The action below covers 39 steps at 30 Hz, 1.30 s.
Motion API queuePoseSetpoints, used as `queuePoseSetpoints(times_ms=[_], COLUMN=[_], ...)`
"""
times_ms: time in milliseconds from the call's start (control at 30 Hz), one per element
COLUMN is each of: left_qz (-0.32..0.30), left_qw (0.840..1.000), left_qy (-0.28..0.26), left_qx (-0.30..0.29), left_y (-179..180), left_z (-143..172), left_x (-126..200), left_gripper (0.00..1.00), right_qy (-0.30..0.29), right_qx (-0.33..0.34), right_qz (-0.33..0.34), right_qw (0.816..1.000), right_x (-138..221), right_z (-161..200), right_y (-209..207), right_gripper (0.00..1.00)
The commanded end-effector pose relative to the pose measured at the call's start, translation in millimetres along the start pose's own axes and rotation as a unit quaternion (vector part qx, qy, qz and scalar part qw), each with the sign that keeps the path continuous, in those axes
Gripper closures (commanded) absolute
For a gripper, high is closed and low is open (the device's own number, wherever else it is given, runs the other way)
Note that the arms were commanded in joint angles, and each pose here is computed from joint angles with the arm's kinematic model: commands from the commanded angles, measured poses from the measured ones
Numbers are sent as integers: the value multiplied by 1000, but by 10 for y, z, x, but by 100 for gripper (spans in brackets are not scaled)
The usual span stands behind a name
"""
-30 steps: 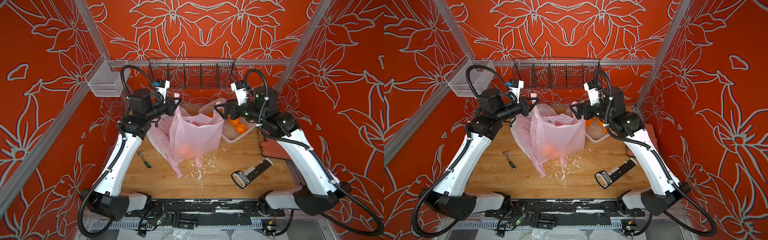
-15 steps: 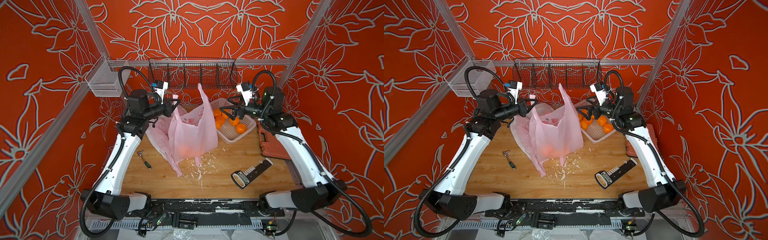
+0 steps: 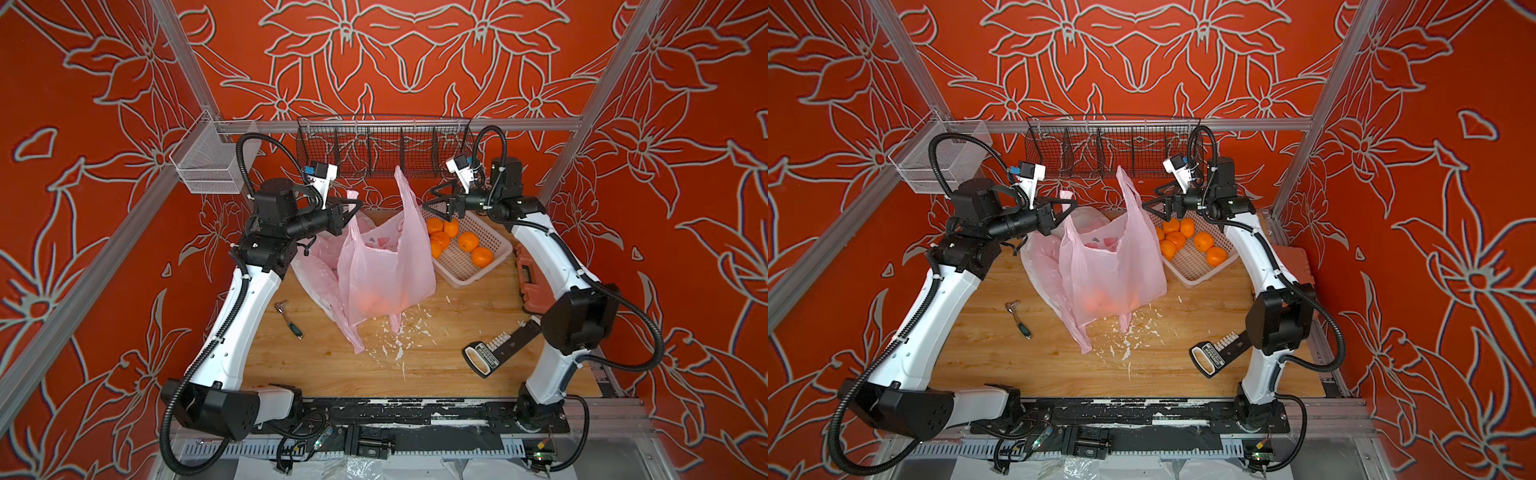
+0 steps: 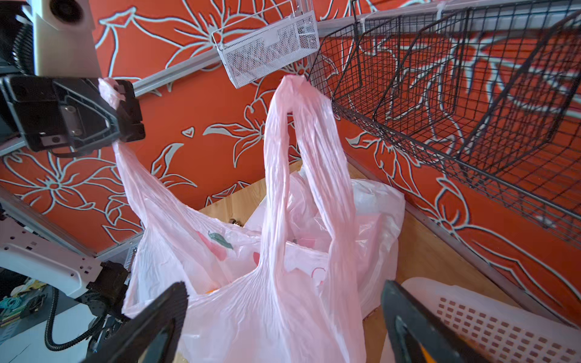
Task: Place the oranges into plastic bags & tie knots
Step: Adjust the plastic bag at the center of the board.
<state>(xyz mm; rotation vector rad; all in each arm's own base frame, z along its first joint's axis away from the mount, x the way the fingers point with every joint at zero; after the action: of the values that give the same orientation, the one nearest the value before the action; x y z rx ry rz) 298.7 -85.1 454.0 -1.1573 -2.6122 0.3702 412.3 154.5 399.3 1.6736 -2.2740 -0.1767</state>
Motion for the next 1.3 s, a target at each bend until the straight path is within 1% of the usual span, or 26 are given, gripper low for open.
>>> queuePoseSetpoints(times_ms=[0, 300, 467, 700, 867, 967, 1033, 1100, 1267], left_qz=[12, 10, 10, 11, 12, 12, 12, 12, 13], left_qw=[1000, 1000, 1000, 1000, 1000, 1000, 1000, 1000, 1000], left_qy=[-13, -11, -11, -10, -9, -8, -9, -8, -7], left_qx=[-13, -14, -14, -15, -14, -14, -15, -14, -15], left_y=[-67, -80, -82, -80, -81, -77, -82, -80, -85], left_z=[-53, -46, -40, -41, -38, -34, -37, -34, -30], left_x=[73, 90, 93, 90, 89, 86, 90, 88, 93], left_gripper=[100, 100, 100, 100, 100, 100, 100, 100, 100], right_qy=[-6, 16, 21, 27, 29, 31, 34, 33, 28], right_qx=[49, 56, 47, 42, 38, 42, 47, 48, 45], right_qz=[-12, -31, -28, -13, -22, -3, 22, 31, 6], right_qw=[999, 998, 998, 999, 999, 999, 998, 998, 999], right_x=[-124, -469, -538, -601, -647, -677, -701, -715, -759], right_z=[-130, -125, -90, -42, -56, -66, -62, -66, -80], right_y=[58, -6, -99, -206, -253, -276, -305, -317, -250], right_gripper=[1, 1, 2, 7, 5, 2, 1, 1, 1])
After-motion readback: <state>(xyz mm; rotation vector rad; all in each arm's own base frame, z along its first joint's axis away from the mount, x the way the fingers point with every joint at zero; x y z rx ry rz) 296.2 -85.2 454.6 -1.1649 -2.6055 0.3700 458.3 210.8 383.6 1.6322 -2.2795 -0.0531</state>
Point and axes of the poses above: each gripper's point midway between its finger pads, its own x axis back along the fingers, its own y axis along the line the jaws close on, z = x × y, the point moved 10 cm from there along x, back along the fingers, and after that the axes turned 1 degree about -x, right-handed, at the moved point
